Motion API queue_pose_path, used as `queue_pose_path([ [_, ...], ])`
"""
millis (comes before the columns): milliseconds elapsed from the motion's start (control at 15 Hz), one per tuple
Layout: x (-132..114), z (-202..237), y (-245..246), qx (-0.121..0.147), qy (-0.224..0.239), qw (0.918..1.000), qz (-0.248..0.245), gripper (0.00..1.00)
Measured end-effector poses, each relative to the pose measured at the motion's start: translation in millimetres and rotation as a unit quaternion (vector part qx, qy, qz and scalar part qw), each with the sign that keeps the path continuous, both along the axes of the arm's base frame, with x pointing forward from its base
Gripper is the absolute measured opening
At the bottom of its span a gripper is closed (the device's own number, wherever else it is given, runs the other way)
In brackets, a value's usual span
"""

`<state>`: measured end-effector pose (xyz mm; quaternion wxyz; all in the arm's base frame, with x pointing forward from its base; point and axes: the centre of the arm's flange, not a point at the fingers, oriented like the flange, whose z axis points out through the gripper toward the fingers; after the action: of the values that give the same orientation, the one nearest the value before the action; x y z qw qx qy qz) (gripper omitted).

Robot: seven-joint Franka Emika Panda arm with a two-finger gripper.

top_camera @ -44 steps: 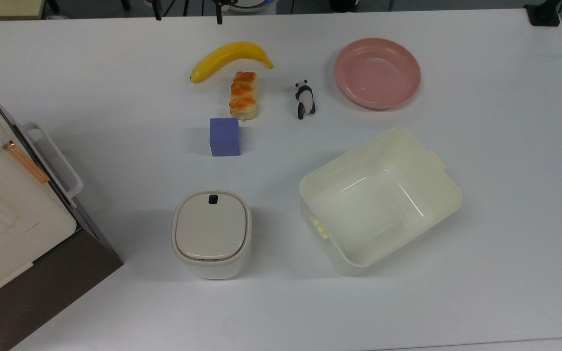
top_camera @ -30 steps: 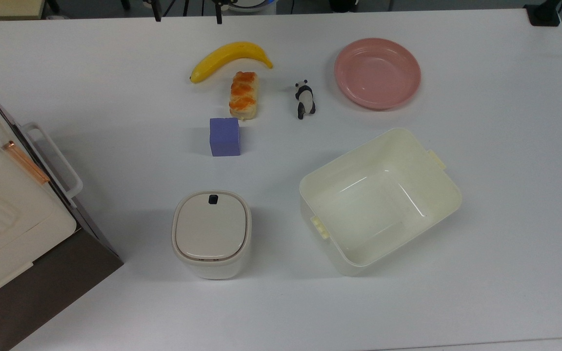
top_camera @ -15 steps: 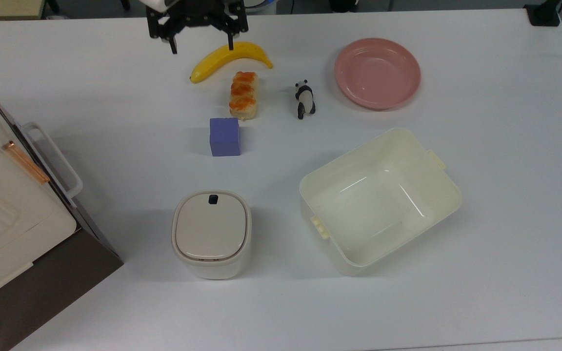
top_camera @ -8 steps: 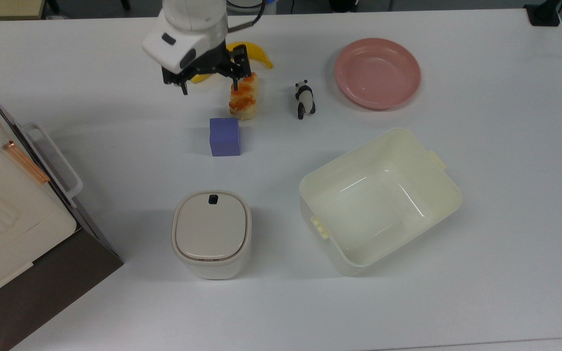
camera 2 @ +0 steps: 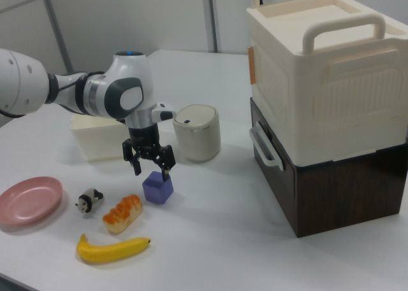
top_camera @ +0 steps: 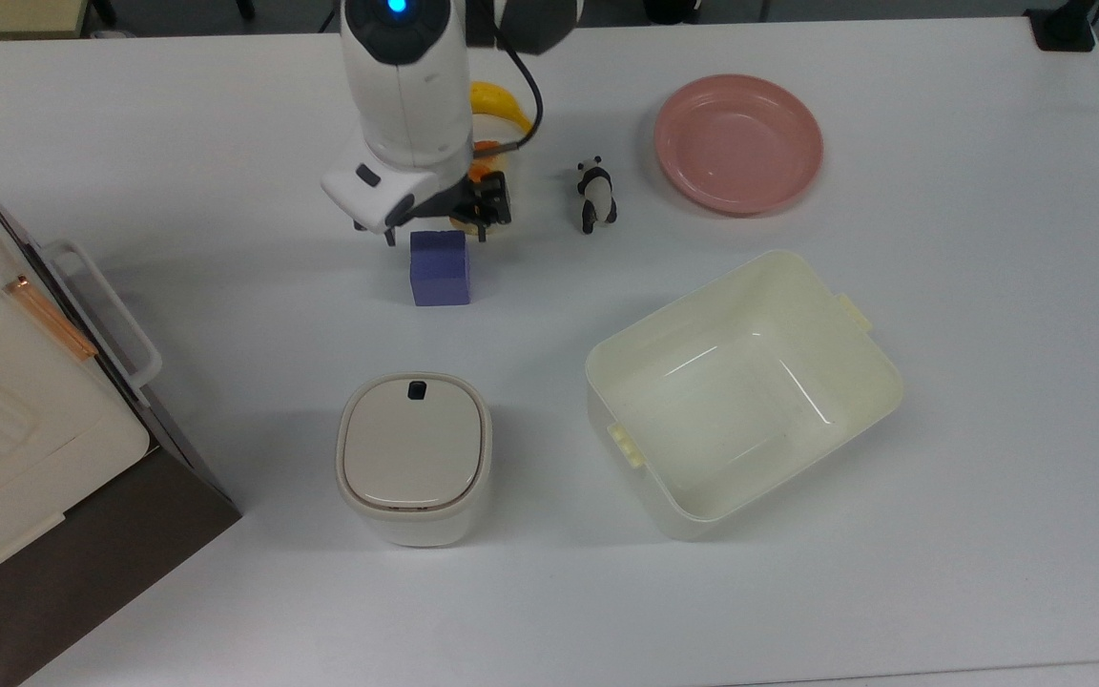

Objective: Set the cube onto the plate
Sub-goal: 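Move the open gripper over the purple cube and lower onto it, then close the gripper on the purple cube and lift it, then carry the purple cube over the pink plate and lower it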

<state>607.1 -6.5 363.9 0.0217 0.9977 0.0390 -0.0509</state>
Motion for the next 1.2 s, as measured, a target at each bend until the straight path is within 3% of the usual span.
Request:
queue_pose_path([
  [267, 8, -30, 9, -0.002, -0.005, 0.9999, -0.013, 0.98],
  [400, 9, -39, 10, -0.002, 0.0, 0.9999, -0.012, 0.65],
  [466, 10, -38, 12, -0.002, -0.002, 0.9999, -0.011, 0.58],
  [666, 10, -34, 28, -0.002, -0.005, 1.0, 0.003, 0.58],
  [866, 5, -9, 74, -0.016, -0.018, 0.9984, 0.052, 0.58],
  [1199, -25, 39, 173, -0.015, -0.031, 0.9898, 0.138, 0.58],
])
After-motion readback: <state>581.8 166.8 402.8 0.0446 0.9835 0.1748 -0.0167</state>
